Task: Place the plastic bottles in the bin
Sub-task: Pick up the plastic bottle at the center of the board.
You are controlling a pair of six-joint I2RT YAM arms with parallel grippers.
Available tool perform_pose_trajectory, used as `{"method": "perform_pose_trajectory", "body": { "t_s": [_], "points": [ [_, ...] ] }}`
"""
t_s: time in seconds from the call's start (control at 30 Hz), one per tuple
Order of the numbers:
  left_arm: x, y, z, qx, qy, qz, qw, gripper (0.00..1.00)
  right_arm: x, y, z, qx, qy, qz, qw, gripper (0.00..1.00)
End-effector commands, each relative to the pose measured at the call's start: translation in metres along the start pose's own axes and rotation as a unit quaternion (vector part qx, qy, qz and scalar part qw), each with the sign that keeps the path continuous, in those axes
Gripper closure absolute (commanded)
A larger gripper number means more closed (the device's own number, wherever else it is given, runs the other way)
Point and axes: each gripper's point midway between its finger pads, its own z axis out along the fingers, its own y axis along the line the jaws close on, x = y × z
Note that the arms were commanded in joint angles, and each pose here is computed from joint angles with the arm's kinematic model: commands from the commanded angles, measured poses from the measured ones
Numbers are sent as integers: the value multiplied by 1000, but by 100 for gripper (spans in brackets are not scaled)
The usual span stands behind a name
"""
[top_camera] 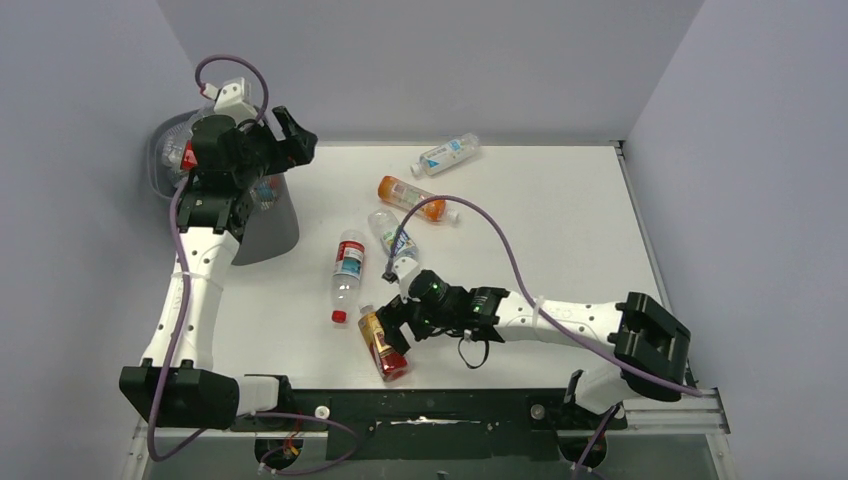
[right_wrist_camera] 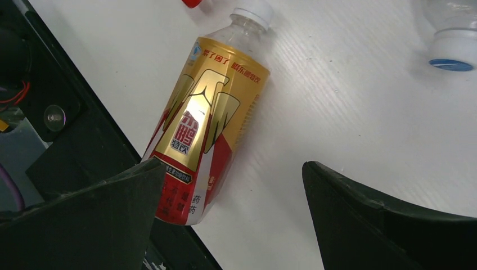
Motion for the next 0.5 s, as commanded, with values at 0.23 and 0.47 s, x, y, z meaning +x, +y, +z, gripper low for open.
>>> {"method": "perform_pose_trajectory", "body": {
  "t_s": [0.23, 0.47],
  "points": [
    [-1, -16, -4, 12, -18, 11, 1000, 16, -5, 50, 27, -55, 12, -39, 998, 2],
    [8, -23, -3, 19, -7, 12, 1000, 16, 12, 65, 45, -56, 55, -65, 995, 2]
  ]
}}
